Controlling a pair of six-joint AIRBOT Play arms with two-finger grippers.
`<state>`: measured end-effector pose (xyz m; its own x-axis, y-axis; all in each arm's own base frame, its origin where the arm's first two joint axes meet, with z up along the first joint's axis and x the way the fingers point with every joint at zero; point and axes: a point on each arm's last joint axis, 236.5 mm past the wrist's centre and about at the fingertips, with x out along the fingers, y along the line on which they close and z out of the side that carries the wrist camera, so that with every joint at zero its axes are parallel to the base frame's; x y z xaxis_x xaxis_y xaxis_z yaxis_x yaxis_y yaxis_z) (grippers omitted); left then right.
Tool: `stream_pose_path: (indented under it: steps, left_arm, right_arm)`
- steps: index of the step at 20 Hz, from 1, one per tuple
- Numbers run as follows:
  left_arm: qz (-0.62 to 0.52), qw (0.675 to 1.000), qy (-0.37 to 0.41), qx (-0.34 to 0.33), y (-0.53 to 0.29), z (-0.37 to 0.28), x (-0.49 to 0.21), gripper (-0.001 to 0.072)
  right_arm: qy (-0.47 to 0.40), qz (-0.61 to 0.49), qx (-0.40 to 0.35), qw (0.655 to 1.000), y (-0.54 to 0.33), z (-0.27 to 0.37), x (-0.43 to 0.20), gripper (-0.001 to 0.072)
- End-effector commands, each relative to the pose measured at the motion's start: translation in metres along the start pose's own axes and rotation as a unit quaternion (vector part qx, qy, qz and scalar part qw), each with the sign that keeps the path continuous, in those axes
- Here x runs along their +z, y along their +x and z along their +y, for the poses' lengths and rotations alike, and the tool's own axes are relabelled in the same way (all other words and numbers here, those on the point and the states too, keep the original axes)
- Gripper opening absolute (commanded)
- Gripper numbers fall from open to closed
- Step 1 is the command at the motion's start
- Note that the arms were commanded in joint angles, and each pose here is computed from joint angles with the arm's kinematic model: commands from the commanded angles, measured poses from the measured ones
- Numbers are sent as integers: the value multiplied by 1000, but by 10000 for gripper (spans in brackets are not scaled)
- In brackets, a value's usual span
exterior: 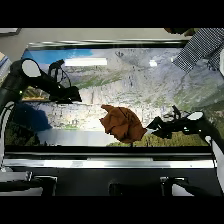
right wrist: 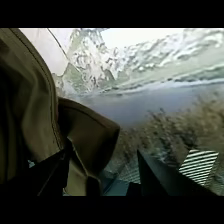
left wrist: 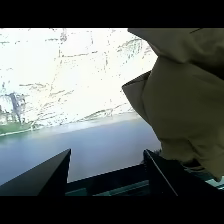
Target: Fold the clothes and pants, and hang the long-sleeved shirts on hangers.
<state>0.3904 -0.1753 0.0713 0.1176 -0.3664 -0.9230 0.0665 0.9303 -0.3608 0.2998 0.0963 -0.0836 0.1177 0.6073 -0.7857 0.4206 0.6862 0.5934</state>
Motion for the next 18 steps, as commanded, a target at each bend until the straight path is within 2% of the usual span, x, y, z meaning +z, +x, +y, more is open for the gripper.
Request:
stream_pose_path:
  steps: [1, 2, 3, 5, 6, 7, 8, 10, 15, 18]
  left_arm:
    - [4, 1000, -2, 1, 3, 2, 0, 530]
    - [4, 1000, -1, 1, 3, 2, 0, 530]
    - [1, 1000, 5, 1, 3, 2, 1, 530]
    - [-14, 999, 34, -1, 5, 3, 9, 530]
    - [-22, 999, 39, -2, 7, 5, 13, 530]
    - [-29, 999, 41, -3, 11, 8, 16, 530]
    - [-39, 999, 38, -5, 16, 13, 21, 530]
    - [-62, 998, 11, -27, 33, 17, 32, 530]
    - [-54, 982, -66, -167, 103, -17, 51, 530]
    - [-37, 977, -96, -188, 146, -21, 53, 530]
  right_arm:
    - [1, -8, -4, 1000, 24, 0, 3, 484]
    - [2, -16, -4, 1000, 24, 0, 7, 450]
    - [0, -24, -7, 1000, 24, -2, 11, 385]
    - [-1, -35, -9, 999, 24, -2, 16, 208]
    - [-4, -36, -6, 999, 24, -1, 17, 139]
    - [-4, -34, -3, 999, 24, 0, 16, 109]
    - [-10, -31, 1, 999, 24, 3, 15, 32]
    - [-11, -23, 2, 1000, 24, 3, 11, 32]
    - [-12, 10, 7, 1000, 24, 5, -5, 32]
    - [-12, 34, 10, 999, 24, 6, -16, 32]
